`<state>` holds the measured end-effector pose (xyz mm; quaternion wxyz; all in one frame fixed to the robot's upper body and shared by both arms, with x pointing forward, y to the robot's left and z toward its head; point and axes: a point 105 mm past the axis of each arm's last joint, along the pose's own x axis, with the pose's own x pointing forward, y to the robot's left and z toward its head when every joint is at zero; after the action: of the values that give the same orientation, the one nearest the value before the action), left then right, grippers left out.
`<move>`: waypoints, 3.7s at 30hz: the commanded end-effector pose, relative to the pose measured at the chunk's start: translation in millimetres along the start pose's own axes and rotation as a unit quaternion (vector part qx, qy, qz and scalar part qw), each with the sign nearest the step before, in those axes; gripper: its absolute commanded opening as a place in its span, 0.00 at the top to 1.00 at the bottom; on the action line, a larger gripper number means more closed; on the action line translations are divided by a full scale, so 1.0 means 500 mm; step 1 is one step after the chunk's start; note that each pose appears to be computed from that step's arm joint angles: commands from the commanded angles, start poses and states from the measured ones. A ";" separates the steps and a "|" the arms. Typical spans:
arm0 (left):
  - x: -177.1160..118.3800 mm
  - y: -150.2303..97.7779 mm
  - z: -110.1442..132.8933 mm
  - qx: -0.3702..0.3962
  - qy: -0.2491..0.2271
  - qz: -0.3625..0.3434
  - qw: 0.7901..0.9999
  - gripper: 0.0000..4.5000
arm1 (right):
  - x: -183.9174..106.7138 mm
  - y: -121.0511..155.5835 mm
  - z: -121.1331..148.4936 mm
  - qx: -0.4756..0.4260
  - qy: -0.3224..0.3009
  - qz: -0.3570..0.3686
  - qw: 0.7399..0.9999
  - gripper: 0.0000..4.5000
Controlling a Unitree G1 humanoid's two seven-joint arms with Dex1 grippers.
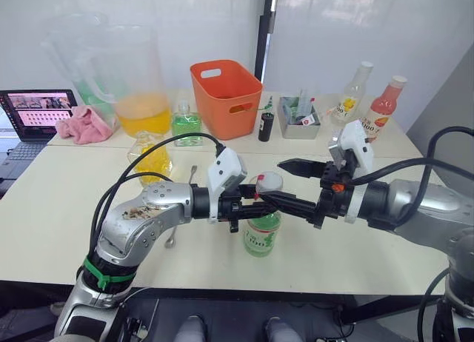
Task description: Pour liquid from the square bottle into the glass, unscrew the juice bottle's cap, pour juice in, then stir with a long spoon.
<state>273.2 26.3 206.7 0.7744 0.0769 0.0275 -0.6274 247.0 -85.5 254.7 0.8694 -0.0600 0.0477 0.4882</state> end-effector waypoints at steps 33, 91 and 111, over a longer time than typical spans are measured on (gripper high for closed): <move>0.001 -0.011 -0.019 0.005 0.032 -0.028 0.999 0.68 | 0.025 -0.017 -0.008 -0.130 0.021 0.233 0.963 0.63; -0.080 -0.011 -0.038 0.022 0.030 0.003 0.999 0.68 | -0.248 -0.415 -0.319 0.023 0.034 -0.393 0.919 0.65; -0.138 0.007 0.014 0.026 -0.003 0.052 0.998 0.68 | -0.182 -0.362 -0.139 -0.011 -0.036 -0.299 0.954 0.01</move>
<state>262.3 85.6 210.4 0.7968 0.0893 0.0200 -0.5972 357.8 -278.1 180.3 0.9817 -0.0551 0.0229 0.1807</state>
